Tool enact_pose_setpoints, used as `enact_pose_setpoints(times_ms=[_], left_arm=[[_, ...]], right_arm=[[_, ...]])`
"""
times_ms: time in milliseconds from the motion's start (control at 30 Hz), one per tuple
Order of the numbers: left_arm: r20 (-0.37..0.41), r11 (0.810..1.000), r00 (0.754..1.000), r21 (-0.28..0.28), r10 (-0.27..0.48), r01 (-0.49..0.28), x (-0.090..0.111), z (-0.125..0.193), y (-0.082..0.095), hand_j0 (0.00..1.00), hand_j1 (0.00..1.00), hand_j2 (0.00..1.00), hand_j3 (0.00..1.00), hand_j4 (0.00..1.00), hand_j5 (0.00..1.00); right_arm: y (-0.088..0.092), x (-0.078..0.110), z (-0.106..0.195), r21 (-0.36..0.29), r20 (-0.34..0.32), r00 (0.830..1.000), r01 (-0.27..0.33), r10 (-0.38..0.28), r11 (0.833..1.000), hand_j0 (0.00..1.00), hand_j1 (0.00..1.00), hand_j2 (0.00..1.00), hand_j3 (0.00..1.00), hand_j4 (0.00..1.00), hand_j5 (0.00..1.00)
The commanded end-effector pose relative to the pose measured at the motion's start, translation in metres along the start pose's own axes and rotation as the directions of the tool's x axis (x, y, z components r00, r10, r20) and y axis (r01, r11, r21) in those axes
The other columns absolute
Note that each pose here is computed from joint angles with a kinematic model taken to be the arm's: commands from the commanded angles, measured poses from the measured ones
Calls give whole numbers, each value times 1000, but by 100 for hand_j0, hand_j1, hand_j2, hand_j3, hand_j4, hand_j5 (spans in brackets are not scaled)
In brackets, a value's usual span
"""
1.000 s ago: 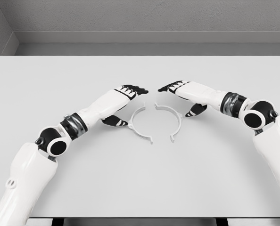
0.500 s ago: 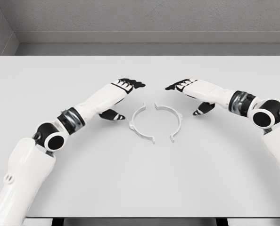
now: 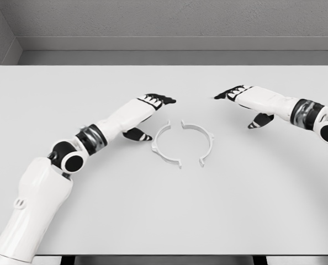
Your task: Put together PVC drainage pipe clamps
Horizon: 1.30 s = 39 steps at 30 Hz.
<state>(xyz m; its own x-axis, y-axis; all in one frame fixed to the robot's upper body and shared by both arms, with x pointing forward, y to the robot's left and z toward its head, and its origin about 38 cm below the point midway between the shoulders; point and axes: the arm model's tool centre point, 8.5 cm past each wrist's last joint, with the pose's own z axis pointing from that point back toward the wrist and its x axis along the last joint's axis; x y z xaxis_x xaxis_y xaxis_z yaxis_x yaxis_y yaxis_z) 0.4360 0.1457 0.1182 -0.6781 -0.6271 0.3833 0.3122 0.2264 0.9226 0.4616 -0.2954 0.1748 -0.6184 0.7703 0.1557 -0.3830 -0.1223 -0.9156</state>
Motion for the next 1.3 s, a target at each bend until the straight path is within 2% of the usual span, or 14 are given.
enact_pose_setpoints(times_ms=[0,333,633,933,1000,1067,1100,1133,1167,1267], left_arm=[[14,1000,1000,-5,10,-10,5,-4,-4,100,100,100,100,100,100],[42,1000,999,6,20,-20,18,-15,-5,100,100,100,100,100,100],[43,1000,999,9,18,-18,19,-15,-4,100,100,100,100,100,100],[63,1000,998,13,23,-24,27,-20,-6,100,100,100,100,100,100],[56,1000,998,16,23,-23,24,-18,-4,100,100,100,100,100,100],[58,1000,998,23,16,-18,25,-16,-1,100,100,100,100,100,100],[59,1000,998,23,17,-18,25,-16,-2,100,100,100,100,100,100],[59,1000,998,23,17,-18,25,-16,-2,100,100,100,100,100,100],[58,1000,998,25,16,-18,24,-16,0,100,100,100,100,100,100],[56,999,998,37,7,-9,22,-10,6,100,100,100,100,100,100]], right_arm=[[-1,-6,8,7,-17,1000,-6,6,1000,100,100,100,100,100,100],[1,-6,7,9,-15,1000,-1,1,1000,100,100,100,100,100,100],[4,-5,7,15,-14,1000,0,1,1000,100,100,100,100,100,100],[3,-6,7,14,-16,1000,1,0,1000,100,100,100,100,100,100],[3,-7,8,14,-20,1000,0,1,1000,100,100,100,100,100,100],[-1,-17,19,26,-46,999,-17,19,1000,100,100,100,100,100,100],[-2,-18,20,13,-51,999,-17,17,1000,100,100,100,100,100,100],[-5,-20,22,-43,-57,998,-20,18,999,100,100,100,100,100,100],[-7,-23,25,-56,-65,998,-27,23,998,100,100,100,100,100,100],[-9,-24,27,-54,-68,997,-31,27,998,100,100,100,100,100,100]])
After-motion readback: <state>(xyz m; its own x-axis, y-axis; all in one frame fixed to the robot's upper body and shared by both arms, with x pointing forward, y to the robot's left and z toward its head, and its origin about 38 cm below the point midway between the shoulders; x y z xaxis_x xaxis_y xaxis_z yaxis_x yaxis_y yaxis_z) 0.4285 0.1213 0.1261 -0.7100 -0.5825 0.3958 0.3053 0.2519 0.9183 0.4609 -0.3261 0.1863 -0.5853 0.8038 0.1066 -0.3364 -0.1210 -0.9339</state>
